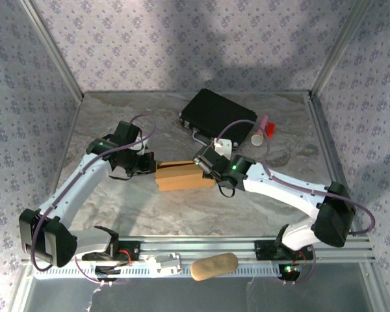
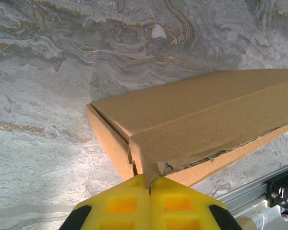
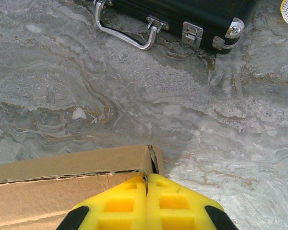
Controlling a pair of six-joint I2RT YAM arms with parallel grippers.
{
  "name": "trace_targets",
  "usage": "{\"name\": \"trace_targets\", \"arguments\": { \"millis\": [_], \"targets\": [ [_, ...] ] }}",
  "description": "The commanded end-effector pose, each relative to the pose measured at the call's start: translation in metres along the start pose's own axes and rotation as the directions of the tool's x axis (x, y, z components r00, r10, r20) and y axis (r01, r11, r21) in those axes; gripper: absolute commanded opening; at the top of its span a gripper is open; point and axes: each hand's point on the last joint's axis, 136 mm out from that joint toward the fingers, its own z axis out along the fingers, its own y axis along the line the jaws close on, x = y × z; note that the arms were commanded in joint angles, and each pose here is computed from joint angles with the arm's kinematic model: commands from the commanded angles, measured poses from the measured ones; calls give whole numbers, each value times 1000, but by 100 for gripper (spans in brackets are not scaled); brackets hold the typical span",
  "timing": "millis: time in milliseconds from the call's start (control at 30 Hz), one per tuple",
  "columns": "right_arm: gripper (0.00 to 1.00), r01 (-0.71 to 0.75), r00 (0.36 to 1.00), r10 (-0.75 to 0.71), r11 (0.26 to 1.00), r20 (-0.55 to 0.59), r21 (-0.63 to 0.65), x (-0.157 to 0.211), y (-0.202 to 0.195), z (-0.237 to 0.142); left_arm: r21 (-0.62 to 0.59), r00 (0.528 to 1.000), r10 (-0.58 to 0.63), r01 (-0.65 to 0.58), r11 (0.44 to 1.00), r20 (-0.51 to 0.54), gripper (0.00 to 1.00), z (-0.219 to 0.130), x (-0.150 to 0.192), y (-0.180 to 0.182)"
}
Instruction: Fold the paper box
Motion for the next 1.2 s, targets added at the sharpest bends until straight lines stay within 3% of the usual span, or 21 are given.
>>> {"name": "trace_targets", "arguments": {
  "millis": [0, 200, 300, 767, 1033, 1167],
  "targets": [
    [0, 1, 999, 1, 999, -50, 35, 12, -4, 1, 59, 1000, 18, -18, 998, -9, 0, -1, 7, -9],
    [6, -13, 999, 15, 999, -43, 36, 12, -10, -4, 32, 1000, 19, -19, 999, 6, 0, 0, 8, -5],
    [0, -3, 999, 5, 999, -50, 42, 16, -13, -2, 28, 1000, 23, -24, 999, 10, 0, 2, 10, -5],
    [0, 104, 993, -97, 989, -63, 105, 32, -33, 12, -38, 998, 46, -44, 998, 36, 0, 7, 13, -2],
    [36, 72, 997, -72, 997, -18, 24, 17, -21, -17, -72, 998, 53, -49, 996, 46, 0, 8, 13, 2],
    [44, 29, 999, -29, 999, -20, -17, 18, -22, -26, -79, 997, 58, -54, 995, 48, 0, 8, 14, 2]
  ]
}}
